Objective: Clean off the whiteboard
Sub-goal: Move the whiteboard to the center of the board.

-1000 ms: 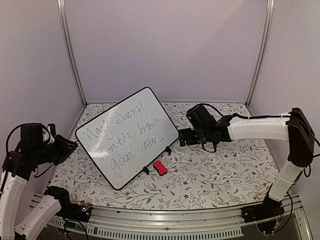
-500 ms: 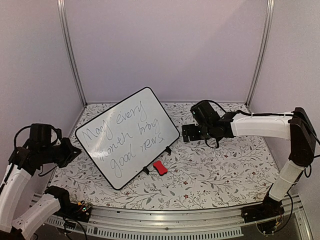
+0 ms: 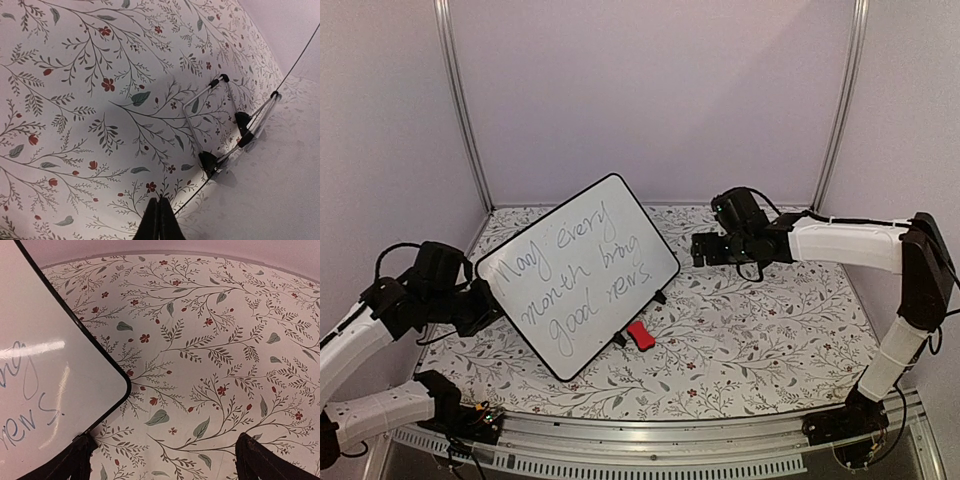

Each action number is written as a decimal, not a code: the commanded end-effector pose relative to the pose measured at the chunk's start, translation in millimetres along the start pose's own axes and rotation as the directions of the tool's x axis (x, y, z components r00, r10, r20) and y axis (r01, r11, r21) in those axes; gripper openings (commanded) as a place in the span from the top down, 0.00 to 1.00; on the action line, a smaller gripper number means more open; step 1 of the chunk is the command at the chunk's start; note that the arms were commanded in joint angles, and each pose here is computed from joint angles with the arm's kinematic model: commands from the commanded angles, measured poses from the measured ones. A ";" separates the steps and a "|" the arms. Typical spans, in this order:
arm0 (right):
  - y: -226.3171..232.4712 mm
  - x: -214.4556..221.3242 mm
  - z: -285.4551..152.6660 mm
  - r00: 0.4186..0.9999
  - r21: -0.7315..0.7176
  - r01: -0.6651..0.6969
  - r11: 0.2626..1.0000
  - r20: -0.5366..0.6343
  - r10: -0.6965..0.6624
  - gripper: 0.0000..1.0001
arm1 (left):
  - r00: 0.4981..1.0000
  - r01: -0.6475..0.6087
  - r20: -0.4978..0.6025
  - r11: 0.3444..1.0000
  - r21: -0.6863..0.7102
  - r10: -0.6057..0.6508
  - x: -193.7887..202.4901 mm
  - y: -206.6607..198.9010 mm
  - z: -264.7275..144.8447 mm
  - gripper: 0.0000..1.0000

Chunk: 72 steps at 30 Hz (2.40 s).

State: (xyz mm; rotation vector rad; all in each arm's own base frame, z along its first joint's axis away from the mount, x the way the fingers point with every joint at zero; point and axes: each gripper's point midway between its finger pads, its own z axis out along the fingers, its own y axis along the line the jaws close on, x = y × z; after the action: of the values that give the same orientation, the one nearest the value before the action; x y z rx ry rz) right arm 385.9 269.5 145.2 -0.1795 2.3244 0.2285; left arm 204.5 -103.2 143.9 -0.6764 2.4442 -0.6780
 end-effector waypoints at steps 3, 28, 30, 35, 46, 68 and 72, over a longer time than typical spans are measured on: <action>0.6 16.7 -5.0 1.000 -0.050 0.009 0.999 -0.019 -0.010 0.01 | 1.000 -0.008 0.018 0.998 0.058 0.007 -1.5 -28.5 7.0 1.00; 14.5 16.1 1.0 1.000 -0.113 0.018 0.993 -0.002 -0.019 0.01 | 0.999 0.037 -0.014 0.993 -0.114 -0.039 28.8 12.4 24.7 1.00; 13.1 15.3 1.7 1.000 -0.103 0.018 0.995 -0.001 -0.018 0.01 | 0.998 0.053 -0.014 0.989 -0.136 -0.055 32.0 19.5 25.6 1.00; 10.5 14.5 2.3 1.000 -0.085 0.004 0.996 -0.001 -0.004 0.01 | 0.995 0.101 0.014 0.980 -0.173 -0.100 32.9 29.9 23.5 1.00; 12.2 6.5 12.7 1.000 -0.056 -0.001 0.998 0.005 0.001 0.01 | 0.991 0.131 0.036 0.965 -0.229 -0.126 33.6 21.4 22.8 1.00; 18.9 21.8 18.4 0.999 -0.116 0.032 0.993 -0.016 -0.034 0.01 | 0.994 0.108 0.008 0.961 -0.253 -0.109 42.5 -5.9 45.6 1.00; 17.7 28.6 20.0 0.999 -0.120 0.033 0.992 -0.028 -0.037 0.01 | 0.995 0.099 -0.005 0.969 -0.228 -0.103 45.6 -13.6 51.3 1.00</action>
State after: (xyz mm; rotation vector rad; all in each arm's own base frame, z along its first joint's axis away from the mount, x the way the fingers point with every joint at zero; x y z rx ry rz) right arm 379.7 286.9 114.0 -0.2665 2.3462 0.3210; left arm 189.5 -128.6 86.2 -0.9555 2.5764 -0.2994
